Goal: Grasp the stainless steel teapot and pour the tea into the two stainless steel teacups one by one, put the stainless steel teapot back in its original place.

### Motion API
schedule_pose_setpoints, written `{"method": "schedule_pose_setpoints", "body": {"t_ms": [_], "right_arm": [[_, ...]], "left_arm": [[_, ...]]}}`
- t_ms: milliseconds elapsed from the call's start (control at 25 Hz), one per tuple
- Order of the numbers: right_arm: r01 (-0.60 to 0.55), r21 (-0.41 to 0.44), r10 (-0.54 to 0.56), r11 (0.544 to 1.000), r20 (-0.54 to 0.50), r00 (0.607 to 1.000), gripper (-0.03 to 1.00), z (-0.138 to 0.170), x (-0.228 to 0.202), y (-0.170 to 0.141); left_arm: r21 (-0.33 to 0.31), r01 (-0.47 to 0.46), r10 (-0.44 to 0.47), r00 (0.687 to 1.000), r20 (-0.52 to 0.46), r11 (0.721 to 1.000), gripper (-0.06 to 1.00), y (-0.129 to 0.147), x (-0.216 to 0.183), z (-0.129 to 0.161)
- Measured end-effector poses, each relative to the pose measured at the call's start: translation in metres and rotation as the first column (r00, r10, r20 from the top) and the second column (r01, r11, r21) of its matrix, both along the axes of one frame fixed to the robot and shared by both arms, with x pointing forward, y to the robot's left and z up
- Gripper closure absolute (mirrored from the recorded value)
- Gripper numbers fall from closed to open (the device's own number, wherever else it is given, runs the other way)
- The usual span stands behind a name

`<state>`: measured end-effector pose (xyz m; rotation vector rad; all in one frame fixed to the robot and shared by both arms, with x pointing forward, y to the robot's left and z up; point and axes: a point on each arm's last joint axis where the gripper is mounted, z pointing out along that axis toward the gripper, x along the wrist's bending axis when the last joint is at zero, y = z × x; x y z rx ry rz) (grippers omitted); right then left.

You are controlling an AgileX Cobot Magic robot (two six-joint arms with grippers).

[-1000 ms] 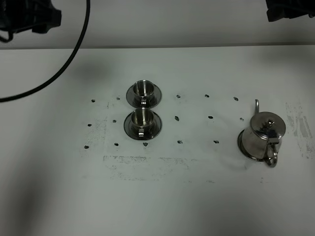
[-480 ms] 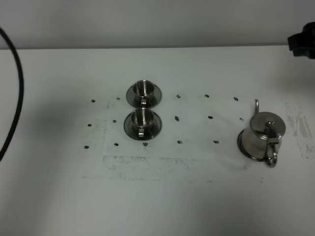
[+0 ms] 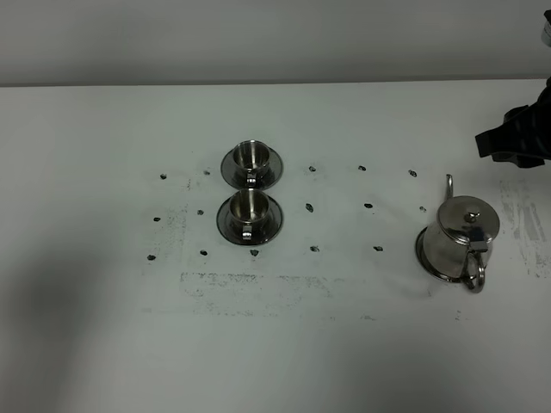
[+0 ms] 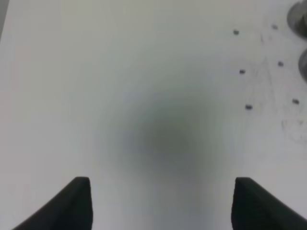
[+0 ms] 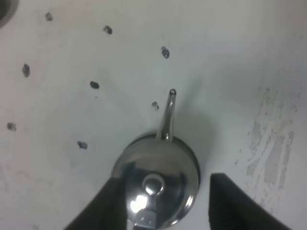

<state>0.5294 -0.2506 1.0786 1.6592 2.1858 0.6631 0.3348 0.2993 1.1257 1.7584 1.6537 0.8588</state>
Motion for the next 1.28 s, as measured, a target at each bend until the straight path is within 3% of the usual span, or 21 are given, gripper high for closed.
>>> {"method": "schedule_pose_setpoints", "body": {"t_ms": [280, 560, 1000, 1280], "right_arm": [[0.015, -0.002, -0.015, 1.0, 0.088, 0.996, 0.57, 0.023, -0.015, -0.003], [0.02, -0.002, -0.02, 1.0, 0.122, 0.992, 0.57, 0.028, -0.016, -0.004], [0.028, -0.004, -0.027, 1.0, 0.171, 0.985, 0.57, 0.031, -0.012, -0.005], [0.039, 0.007, -0.04, 0.999, 0.172, 0.984, 0.57, 0.031, -0.012, -0.004]], "left_arm": [[-0.056, 0.015, -0.017, 0.999, -0.044, 0.998, 0.35, 0.002, -0.042, -0.041], [-0.101, 0.038, -0.038, 0.999, 0.002, 0.994, 0.35, 0.002, -0.062, -0.07], [-0.105, 0.024, -0.021, 0.999, 0.035, 0.994, 0.35, 0.003, -0.069, -0.072], [-0.119, -0.091, 0.114, 0.973, 0.198, 0.989, 0.35, 0.007, -0.096, -0.07]]}}
